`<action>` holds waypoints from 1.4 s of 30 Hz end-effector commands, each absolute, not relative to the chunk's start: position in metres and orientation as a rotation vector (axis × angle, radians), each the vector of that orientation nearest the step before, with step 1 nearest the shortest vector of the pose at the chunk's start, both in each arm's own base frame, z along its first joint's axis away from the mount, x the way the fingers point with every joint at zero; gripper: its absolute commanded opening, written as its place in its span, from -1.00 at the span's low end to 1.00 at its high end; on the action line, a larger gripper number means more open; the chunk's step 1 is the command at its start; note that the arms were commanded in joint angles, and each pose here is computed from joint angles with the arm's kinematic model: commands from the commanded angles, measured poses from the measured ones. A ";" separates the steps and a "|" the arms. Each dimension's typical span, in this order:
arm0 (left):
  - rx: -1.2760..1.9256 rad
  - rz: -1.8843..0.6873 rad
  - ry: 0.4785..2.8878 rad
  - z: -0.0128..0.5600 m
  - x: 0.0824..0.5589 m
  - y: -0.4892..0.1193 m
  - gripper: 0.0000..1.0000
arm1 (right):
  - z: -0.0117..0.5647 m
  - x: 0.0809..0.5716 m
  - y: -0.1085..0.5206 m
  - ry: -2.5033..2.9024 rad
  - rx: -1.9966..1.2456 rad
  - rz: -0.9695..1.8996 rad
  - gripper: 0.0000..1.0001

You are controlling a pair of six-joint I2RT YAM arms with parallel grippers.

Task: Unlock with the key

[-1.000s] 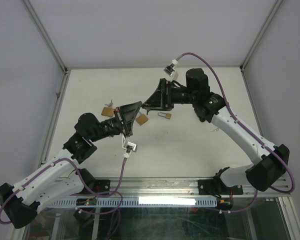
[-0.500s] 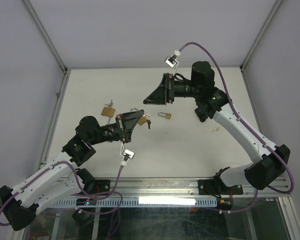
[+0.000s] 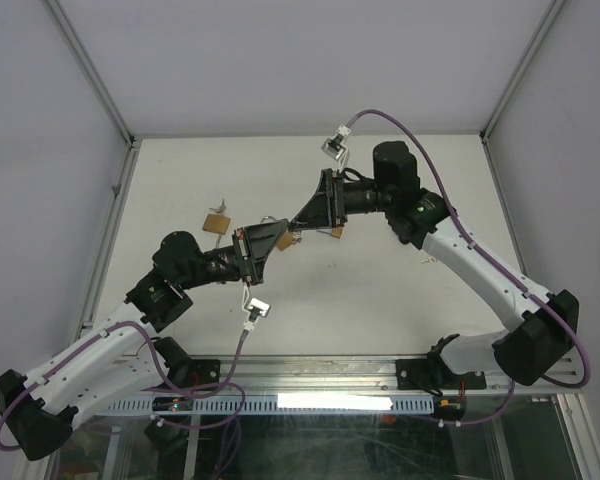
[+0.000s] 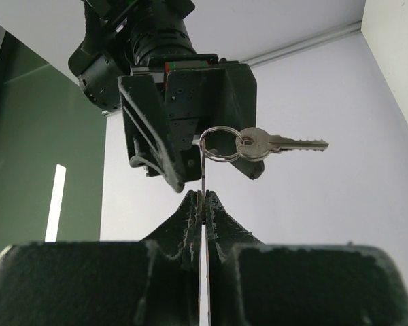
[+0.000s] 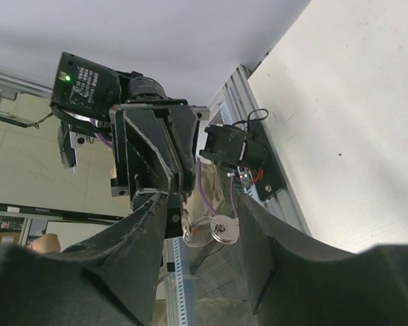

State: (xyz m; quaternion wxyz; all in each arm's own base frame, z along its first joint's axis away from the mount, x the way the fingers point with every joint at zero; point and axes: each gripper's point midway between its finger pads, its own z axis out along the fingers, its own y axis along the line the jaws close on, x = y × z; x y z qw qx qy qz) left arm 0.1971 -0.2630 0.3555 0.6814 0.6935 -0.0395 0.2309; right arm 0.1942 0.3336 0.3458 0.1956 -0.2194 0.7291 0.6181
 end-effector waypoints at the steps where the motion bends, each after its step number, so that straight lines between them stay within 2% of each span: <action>1: 1.523 0.532 -0.141 0.369 0.191 -0.266 -1.00 | 0.364 0.180 0.330 1.961 -0.636 1.770 -0.12; 4: 1.524 0.533 -0.137 0.368 0.192 -0.266 -1.00 | 0.365 0.174 0.333 1.969 -0.658 1.819 -0.15; 8: 1.526 0.525 -0.137 0.368 0.191 -0.266 -1.00 | 0.359 0.172 0.334 1.998 -0.669 1.834 -0.38; 12: 1.530 0.525 -0.129 0.368 0.192 -0.266 -1.00 | 0.364 0.167 0.334 1.971 -0.684 1.864 -0.42; 19: 1.538 0.520 -0.117 0.366 0.194 -0.266 -1.00 | 0.361 0.163 0.333 1.986 -0.686 1.890 -0.25; 21: 1.538 0.519 -0.116 0.366 0.194 -0.265 -1.00 | 0.361 0.163 0.332 1.989 -0.684 1.886 -0.35; 24: 1.536 0.518 -0.116 0.366 0.193 -0.266 -1.00 | 0.360 0.164 0.332 1.991 -0.681 1.879 -0.61; 27: 1.536 0.516 -0.116 0.366 0.193 -0.265 -1.00 | 0.358 0.166 0.333 1.999 -0.670 1.871 -0.97; 28: 1.536 0.517 -0.116 0.366 0.193 -0.265 -1.00 | 0.358 0.166 0.333 2.002 -0.668 1.867 -1.00; 41: 1.552 0.528 -0.084 0.361 0.200 -0.265 -1.00 | 0.361 0.162 0.328 1.994 -0.704 1.822 -1.00; 42: 1.557 0.534 -0.071 0.359 0.203 -0.265 -0.85 | 0.360 0.162 0.327 1.996 -0.704 1.811 -1.00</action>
